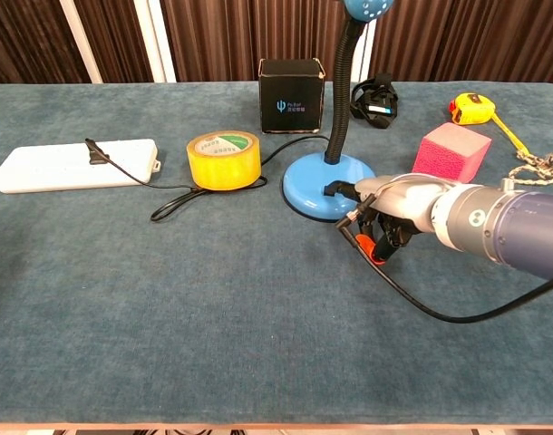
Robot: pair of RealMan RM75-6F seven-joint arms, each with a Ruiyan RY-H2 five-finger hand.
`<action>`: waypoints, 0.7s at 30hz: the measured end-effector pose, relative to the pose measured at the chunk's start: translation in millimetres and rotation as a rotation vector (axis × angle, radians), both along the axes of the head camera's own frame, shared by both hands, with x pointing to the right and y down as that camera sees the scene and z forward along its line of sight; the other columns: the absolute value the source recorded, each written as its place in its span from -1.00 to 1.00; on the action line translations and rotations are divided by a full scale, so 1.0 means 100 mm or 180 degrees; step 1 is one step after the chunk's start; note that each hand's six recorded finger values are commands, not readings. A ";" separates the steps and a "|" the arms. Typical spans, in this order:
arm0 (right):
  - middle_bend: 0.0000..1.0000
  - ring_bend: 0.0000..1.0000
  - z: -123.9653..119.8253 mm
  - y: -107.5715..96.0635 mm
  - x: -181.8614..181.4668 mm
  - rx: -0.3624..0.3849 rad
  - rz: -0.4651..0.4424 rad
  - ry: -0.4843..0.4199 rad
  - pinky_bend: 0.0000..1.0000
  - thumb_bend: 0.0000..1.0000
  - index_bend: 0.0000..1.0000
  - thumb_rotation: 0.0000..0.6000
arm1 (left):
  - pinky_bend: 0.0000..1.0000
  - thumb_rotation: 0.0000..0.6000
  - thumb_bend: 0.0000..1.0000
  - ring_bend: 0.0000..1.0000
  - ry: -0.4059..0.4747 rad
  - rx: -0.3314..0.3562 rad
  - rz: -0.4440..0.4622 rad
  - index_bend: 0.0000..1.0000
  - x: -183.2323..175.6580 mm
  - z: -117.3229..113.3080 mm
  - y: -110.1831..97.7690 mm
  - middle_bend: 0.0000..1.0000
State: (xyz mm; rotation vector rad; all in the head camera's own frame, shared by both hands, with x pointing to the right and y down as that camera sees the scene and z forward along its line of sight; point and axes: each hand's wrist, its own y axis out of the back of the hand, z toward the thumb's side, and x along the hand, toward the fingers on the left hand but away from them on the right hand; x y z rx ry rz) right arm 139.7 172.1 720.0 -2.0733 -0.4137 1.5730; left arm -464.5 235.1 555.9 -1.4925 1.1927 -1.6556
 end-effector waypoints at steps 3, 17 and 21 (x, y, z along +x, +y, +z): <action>0.22 0.49 0.01 0.02 -0.01 -0.0025 -0.0012 0.0014 1.00 0.29 -1.00 1.00 | -1.00 1.00 0.27 -1.00 0.0001 -0.0002 -0.0002 -0.71 0.00 0.00 0.00 -0.95; 0.22 0.49 -0.16 -0.31 0.06 0.0479 0.0191 0.0083 1.00 0.29 -1.00 1.00 | -1.00 1.00 0.27 -1.00 -0.0003 0.0005 -0.0013 -0.71 -0.01 -0.01 0.00 -0.95; 0.22 0.49 -0.31 -0.38 0.12 0.0550 0.0294 0.0027 1.00 0.29 -1.00 1.00 | -1.00 1.00 0.27 -1.00 -0.0004 0.0006 -0.0007 -0.71 -0.01 -0.01 0.00 -0.96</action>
